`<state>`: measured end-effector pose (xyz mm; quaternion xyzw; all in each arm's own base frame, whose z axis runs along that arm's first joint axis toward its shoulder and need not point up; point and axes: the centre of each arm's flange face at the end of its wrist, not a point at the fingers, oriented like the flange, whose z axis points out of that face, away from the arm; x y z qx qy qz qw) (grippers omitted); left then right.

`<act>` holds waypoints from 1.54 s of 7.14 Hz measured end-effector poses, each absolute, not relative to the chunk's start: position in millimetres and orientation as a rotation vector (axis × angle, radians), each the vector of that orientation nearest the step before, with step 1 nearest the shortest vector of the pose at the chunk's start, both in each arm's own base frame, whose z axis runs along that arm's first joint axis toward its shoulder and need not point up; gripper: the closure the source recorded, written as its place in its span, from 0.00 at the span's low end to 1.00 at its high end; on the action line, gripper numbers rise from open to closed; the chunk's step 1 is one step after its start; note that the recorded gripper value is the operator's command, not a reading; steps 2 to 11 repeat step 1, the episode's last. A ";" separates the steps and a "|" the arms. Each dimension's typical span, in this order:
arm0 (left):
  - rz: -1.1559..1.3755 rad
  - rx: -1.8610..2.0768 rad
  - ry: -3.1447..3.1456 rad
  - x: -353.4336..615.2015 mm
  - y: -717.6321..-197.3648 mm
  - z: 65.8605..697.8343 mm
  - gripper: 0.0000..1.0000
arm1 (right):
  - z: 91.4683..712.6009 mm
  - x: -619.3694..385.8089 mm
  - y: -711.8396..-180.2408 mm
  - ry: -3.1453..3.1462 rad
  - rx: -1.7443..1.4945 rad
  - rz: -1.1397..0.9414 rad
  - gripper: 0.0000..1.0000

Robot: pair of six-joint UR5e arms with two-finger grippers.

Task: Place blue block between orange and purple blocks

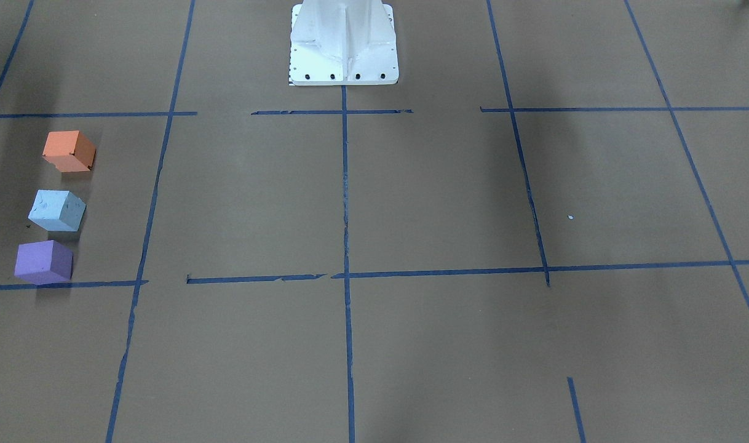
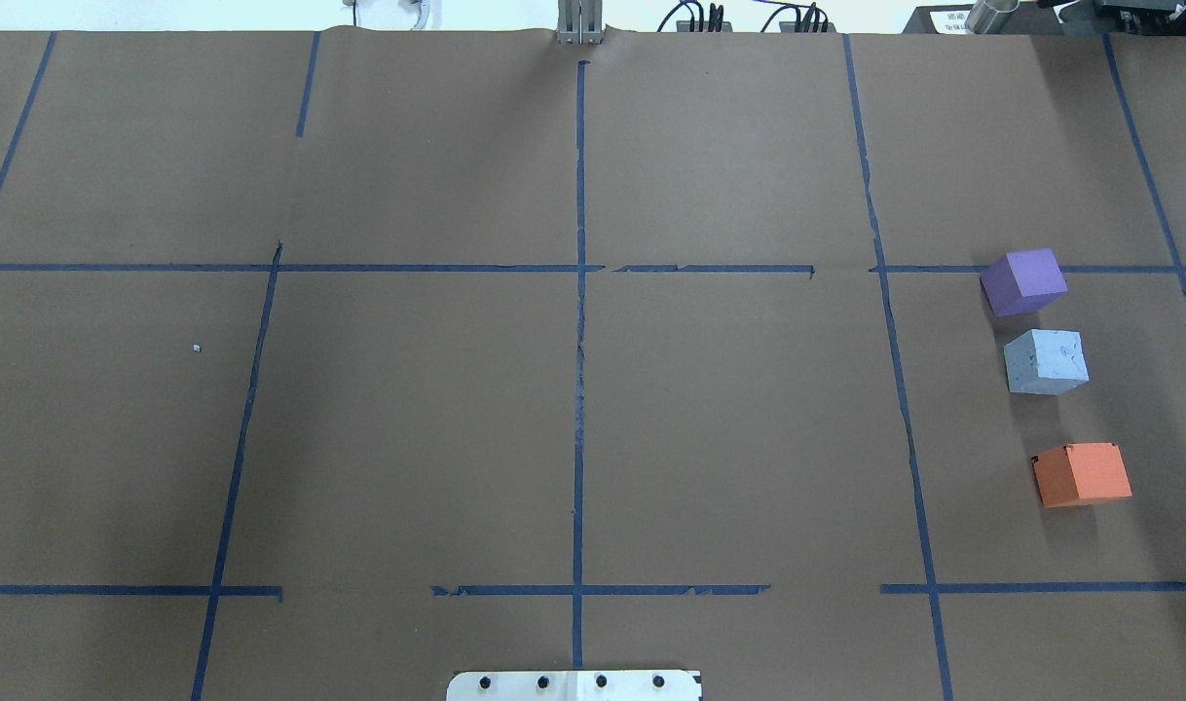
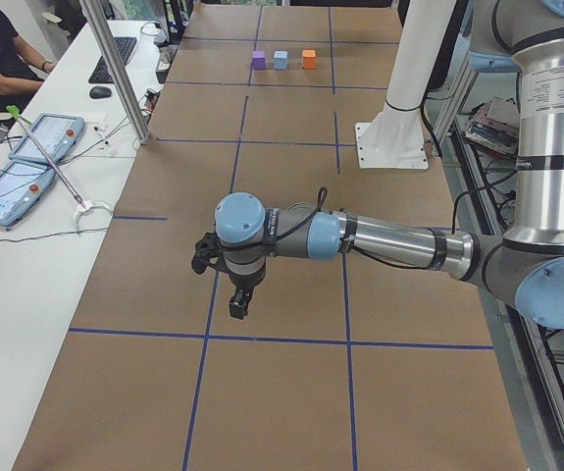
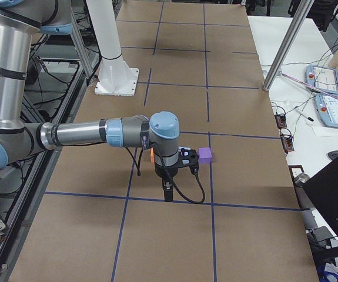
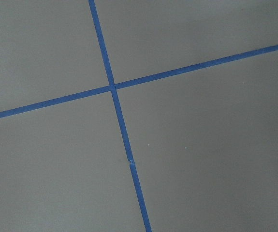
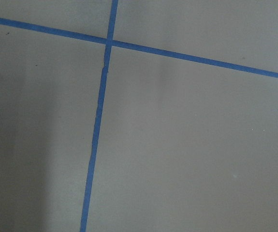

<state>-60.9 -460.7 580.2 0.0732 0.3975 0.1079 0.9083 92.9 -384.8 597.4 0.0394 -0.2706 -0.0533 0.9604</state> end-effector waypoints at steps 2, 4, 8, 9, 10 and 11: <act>0.225 0.154 0.819 -60.6 -460.7 578.6 0.00 | 597.6 93.0 -384.6 -0.549 0.079 -0.107 0.00; 0.225 0.154 0.819 -60.6 -460.7 578.6 0.00 | 597.6 93.0 -384.6 -0.549 0.079 -0.107 0.00; 0.225 0.154 0.819 -60.6 -460.7 578.6 0.00 | 597.6 93.0 -384.6 -0.549 0.079 -0.107 0.00; 0.225 0.154 0.819 -60.6 -460.7 578.6 0.00 | 597.6 93.0 -384.6 -0.549 0.079 -0.107 0.00; 0.225 0.154 0.819 -60.6 -460.7 578.6 0.00 | 597.6 93.0 -384.6 -0.549 0.079 -0.107 0.00; 0.225 0.154 0.819 -60.6 -460.7 578.6 0.00 | 597.6 93.0 -384.6 -0.549 0.079 -0.107 0.00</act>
